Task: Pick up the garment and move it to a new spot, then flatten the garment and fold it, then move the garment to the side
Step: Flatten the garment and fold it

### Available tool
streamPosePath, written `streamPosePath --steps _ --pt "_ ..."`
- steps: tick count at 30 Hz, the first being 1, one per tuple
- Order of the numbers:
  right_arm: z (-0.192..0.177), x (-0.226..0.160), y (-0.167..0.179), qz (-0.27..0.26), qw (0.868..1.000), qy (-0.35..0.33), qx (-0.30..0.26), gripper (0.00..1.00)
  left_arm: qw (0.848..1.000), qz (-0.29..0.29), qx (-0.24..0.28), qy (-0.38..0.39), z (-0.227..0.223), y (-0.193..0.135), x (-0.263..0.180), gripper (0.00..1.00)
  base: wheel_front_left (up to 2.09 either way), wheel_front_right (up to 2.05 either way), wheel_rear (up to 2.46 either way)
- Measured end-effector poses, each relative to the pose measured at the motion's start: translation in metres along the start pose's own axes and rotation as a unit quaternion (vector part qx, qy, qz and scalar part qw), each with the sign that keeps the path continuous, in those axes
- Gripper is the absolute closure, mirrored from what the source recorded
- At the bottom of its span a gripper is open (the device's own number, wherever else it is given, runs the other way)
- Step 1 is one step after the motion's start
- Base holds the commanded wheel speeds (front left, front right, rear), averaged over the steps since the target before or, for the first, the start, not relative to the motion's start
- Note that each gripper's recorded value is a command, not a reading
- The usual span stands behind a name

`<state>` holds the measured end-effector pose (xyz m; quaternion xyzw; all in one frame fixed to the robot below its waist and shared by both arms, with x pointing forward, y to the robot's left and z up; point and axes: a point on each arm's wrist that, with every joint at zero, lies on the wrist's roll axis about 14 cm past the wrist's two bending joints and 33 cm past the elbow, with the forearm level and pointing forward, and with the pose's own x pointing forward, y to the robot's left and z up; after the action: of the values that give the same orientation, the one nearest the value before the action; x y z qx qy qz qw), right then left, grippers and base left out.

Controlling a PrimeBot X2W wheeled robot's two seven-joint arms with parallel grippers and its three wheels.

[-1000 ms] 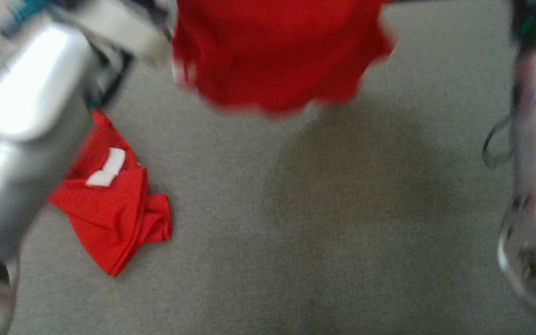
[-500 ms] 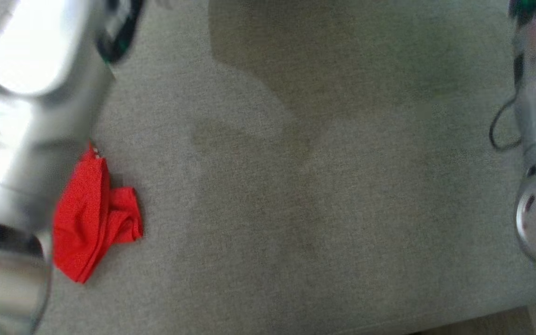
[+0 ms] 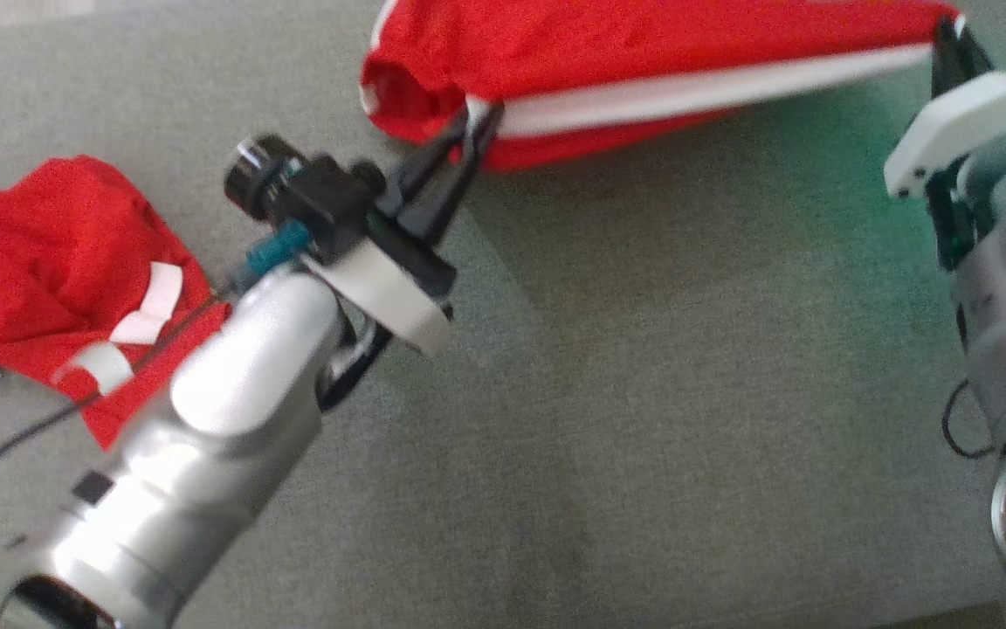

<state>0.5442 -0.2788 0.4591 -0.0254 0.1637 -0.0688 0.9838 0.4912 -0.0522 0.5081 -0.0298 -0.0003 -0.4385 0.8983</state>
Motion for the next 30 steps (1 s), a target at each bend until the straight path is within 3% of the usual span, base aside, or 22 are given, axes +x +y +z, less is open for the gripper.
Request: streamPosePath --steps 6,20,30 --pt "-0.017 -0.031 -0.019 -0.013 0.999 0.033 0.007 1.00 1.000 -0.021 0.020 -0.008 0.009 -0.042 -0.018 1.00 0.00 0.00 0.00" --pt "-0.039 -0.097 -0.077 -0.075 0.993 0.036 0.080 1.00 0.998 -0.048 0.003 -0.033 0.022 -0.129 -0.052 1.00 0.00 0.00 0.00" --pt "-0.052 -0.113 -0.086 -0.091 0.990 0.028 0.105 1.00 0.998 -0.045 -0.021 -0.028 0.012 -0.152 -0.068 1.00 0.00 0.00 0.00"
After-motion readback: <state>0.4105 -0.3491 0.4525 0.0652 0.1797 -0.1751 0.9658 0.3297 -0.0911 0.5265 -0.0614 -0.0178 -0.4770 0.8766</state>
